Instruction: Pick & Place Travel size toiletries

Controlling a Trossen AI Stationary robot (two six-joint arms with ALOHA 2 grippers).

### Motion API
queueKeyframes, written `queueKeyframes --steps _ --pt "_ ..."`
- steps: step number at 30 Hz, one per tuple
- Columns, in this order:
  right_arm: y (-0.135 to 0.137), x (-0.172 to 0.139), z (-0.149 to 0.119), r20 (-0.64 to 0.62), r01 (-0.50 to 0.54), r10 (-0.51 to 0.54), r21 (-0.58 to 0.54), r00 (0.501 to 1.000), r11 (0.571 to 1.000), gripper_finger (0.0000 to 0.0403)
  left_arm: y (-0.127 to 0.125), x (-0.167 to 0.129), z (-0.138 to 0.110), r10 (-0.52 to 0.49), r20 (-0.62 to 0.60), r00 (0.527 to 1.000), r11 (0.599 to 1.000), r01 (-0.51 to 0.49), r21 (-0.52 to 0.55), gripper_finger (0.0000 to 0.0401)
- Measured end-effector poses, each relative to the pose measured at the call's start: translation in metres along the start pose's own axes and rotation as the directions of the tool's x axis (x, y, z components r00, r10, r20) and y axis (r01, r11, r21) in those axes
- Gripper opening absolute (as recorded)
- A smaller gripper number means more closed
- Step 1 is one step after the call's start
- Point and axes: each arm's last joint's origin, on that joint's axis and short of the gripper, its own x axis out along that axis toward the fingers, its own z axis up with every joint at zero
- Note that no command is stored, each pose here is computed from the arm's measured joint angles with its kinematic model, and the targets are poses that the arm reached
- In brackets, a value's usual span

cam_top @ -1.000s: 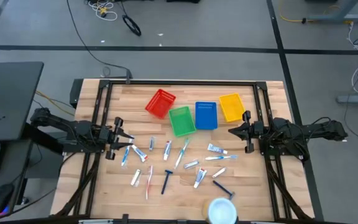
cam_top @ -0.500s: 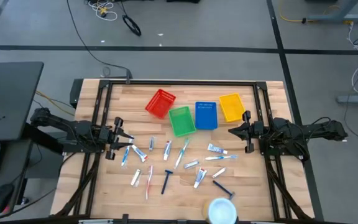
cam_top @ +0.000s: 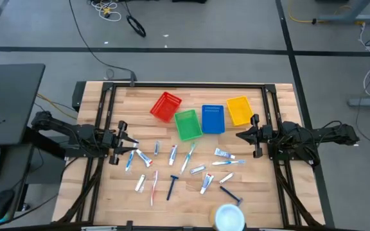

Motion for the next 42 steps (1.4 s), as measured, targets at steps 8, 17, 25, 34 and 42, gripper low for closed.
queueKeyframes --steps 8,17,25,34,42 --pt "0.0 0.0 0.0 0.0 0.0 0.0 0.0 1.0 1.0 0.0003 0.0 0.0 -0.0001 0.001 -0.001 1.0 1.0 -0.001 0.0 0.0114" --pt "0.0 0.0 0.0 0.0 0.0 0.0 0.0 1.0 1.0 0.0003 0.0001 0.0 0.0 0.003 0.0 1.0 1.0 -0.003 0.0 0.0114" --pt "0.0 0.0 0.0 0.0 0.0 0.0 0.0 1.0 1.0 0.0003 0.0001 0.0 0.0 0.003 0.0 1.0 1.0 -0.003 0.0 0.0114" --pt "0.0 0.0 0.0003 0.004 -0.001 0.001 0.018 1.0 1.0 0.0003 0.0001 0.0 -0.0001 0.002 -0.001 1.0 1.0 -0.002 0.0 0.0114" --pt "0.0 -0.0001 0.0038 0.039 -0.01 0.005 0.107 0.999 0.994 0.0003 0.0001 0.0 0.0 0.003 0.0 1.0 1.0 -0.003 0.0 0.0114"
